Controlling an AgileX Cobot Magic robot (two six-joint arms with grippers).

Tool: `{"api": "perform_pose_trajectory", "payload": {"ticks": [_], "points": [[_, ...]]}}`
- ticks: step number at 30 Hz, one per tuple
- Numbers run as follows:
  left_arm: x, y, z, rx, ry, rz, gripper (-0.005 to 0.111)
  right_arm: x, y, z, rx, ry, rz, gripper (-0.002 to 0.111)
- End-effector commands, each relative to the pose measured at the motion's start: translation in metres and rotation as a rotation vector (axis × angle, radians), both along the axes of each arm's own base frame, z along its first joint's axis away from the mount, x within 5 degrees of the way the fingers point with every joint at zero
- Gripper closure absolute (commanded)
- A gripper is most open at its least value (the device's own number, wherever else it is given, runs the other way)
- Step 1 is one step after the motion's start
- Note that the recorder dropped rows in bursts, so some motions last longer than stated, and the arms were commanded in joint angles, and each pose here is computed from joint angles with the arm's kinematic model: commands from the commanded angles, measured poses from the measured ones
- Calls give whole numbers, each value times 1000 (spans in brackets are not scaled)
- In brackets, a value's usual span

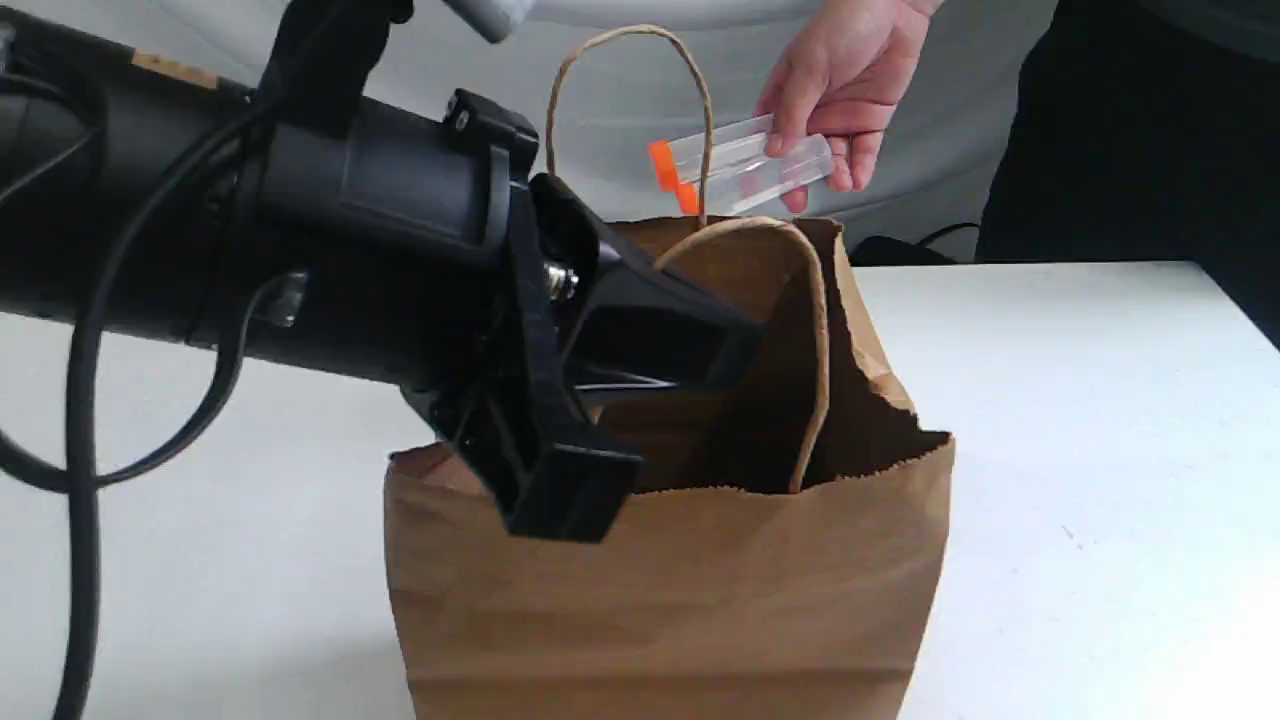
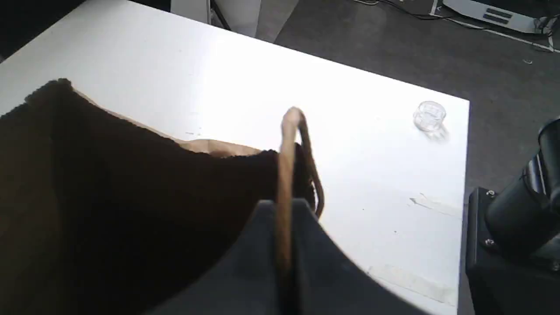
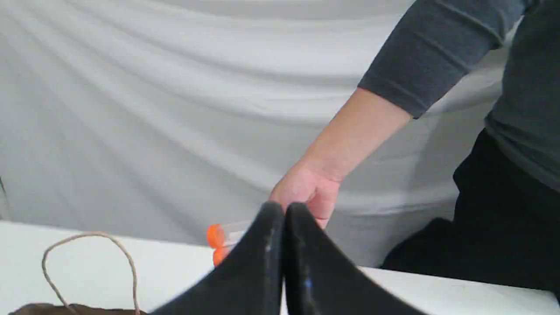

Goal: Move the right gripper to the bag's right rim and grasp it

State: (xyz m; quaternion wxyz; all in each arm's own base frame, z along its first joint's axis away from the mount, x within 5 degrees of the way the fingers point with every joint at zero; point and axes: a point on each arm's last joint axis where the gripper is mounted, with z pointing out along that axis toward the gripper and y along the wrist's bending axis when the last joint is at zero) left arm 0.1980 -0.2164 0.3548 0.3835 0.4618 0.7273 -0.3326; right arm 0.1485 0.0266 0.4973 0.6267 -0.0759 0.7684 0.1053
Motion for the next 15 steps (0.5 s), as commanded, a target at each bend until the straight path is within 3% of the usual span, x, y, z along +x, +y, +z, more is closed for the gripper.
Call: {"api": "perform_pose_trajectory", "payload": {"ticks": [1,5,11,15], "points": [[-2,0,5,-19,-4,9,107,41,7,11,-103,166,89,108],[-2,0,5,-19,1,8,107,88,21,8,-167,356,277,108],[-3,0,5,-17,13,1,107,152,36,-22,-170,396,451,108],[-4,0,4,-14,20,-6,107,186,40,-54,-159,475,490,108]]}}
